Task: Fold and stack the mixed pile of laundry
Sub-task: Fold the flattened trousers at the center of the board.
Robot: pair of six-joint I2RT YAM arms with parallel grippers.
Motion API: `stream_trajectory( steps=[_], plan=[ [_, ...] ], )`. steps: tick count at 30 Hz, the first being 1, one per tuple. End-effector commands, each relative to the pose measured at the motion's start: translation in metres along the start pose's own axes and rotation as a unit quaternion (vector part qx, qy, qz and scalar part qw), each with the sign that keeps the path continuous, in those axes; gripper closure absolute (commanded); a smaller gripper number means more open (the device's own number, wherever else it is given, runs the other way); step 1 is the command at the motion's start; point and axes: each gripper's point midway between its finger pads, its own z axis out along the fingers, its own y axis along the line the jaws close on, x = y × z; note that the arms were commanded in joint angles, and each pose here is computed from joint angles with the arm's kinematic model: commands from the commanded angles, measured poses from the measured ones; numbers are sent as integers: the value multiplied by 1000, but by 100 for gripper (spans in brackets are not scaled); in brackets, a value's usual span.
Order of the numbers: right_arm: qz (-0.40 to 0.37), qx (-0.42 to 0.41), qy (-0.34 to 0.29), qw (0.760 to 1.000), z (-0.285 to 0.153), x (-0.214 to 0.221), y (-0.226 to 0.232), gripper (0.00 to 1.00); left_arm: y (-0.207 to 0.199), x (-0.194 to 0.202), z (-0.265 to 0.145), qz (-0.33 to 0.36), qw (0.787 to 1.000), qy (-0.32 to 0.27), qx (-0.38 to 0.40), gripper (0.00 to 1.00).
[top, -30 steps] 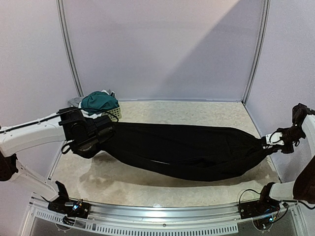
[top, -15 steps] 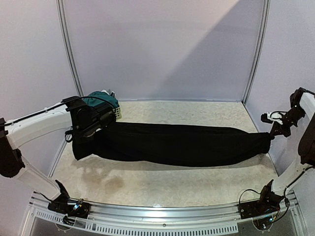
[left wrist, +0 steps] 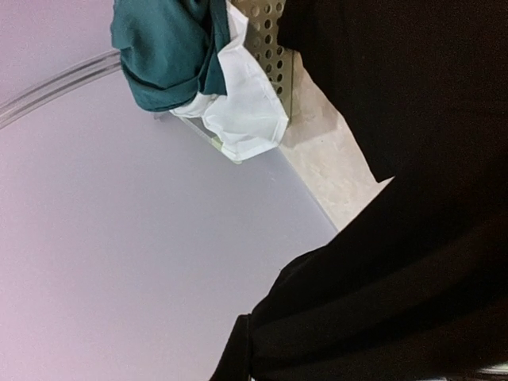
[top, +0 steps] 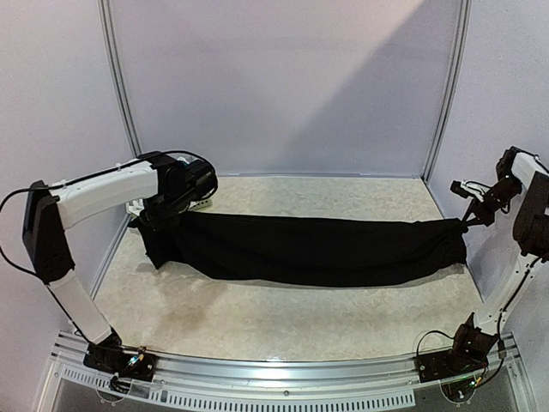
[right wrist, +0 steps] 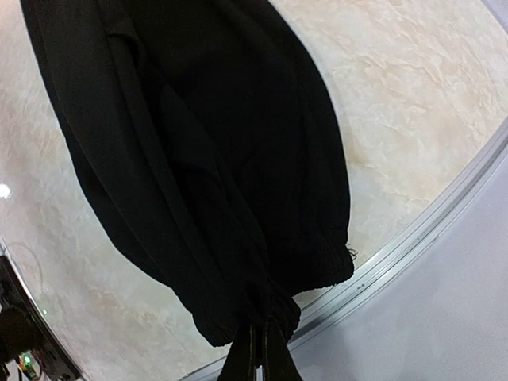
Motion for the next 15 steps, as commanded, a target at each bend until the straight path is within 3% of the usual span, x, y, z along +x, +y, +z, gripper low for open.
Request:
stream_trajectory(
  steps=[1, 7, 15],
  plan=[
    [84, -15, -18, 996, 6, -3, -14, 100, -2, -16, 24, 4, 999, 24, 31, 100],
    [104, -15, -18, 994, 23, -9, -25, 100, -24, -34, 46, 37, 995, 55, 75, 100],
    [143, 25, -9, 989, 51, -20, -56, 100, -14, -57, 69, 42, 994, 92, 34, 100]
  ],
)
